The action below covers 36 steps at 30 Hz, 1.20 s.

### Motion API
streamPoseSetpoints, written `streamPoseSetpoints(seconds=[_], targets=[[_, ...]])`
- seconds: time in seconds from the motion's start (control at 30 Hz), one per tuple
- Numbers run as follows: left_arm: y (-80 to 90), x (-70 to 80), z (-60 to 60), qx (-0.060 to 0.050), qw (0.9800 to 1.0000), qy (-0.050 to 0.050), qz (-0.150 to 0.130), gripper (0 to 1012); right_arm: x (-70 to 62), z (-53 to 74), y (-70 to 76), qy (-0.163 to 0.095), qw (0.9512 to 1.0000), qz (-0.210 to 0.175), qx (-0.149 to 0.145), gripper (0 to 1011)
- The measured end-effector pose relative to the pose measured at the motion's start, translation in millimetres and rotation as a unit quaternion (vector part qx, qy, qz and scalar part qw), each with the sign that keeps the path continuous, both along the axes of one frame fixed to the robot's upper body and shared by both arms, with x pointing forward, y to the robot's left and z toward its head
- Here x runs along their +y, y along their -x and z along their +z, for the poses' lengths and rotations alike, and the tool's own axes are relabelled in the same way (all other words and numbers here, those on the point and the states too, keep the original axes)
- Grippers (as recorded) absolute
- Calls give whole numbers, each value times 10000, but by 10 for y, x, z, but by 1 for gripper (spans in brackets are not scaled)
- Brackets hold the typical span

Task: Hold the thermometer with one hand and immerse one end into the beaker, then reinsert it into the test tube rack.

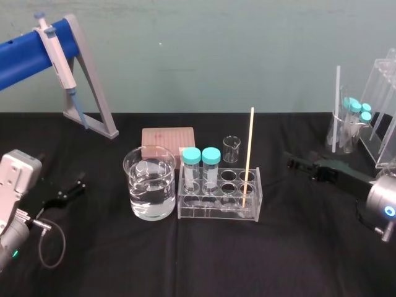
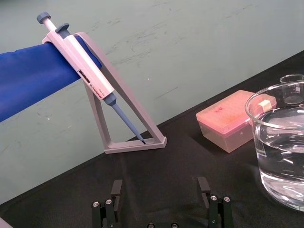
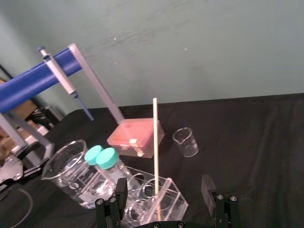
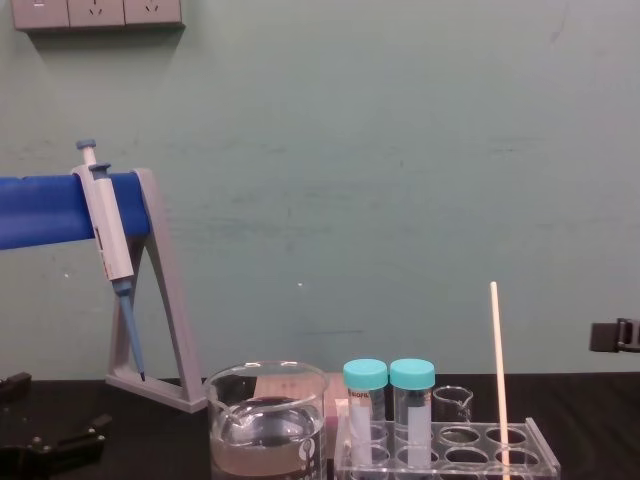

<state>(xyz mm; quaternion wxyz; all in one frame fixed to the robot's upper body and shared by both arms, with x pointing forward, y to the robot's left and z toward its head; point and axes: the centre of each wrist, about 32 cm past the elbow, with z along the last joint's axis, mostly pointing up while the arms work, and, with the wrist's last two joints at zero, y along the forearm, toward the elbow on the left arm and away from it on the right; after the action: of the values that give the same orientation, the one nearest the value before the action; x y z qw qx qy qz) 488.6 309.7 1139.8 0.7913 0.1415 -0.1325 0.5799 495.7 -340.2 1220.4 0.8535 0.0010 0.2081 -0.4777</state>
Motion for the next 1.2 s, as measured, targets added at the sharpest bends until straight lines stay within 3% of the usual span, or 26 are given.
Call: streamPoseSetpoints(seconds=[0.3,0.83,1.2], targets=[[0,0,0,0,10000,0,0,1004,76,44,-213,-33,9998,183,91,1003],[0,0,0,0,10000,0,0,1004,384,-37,-751,39,9992,233,333,1003],[0,0,0,0,10000,0,0,1004,548,-28,-1029,49,9986,347,406,1003]])
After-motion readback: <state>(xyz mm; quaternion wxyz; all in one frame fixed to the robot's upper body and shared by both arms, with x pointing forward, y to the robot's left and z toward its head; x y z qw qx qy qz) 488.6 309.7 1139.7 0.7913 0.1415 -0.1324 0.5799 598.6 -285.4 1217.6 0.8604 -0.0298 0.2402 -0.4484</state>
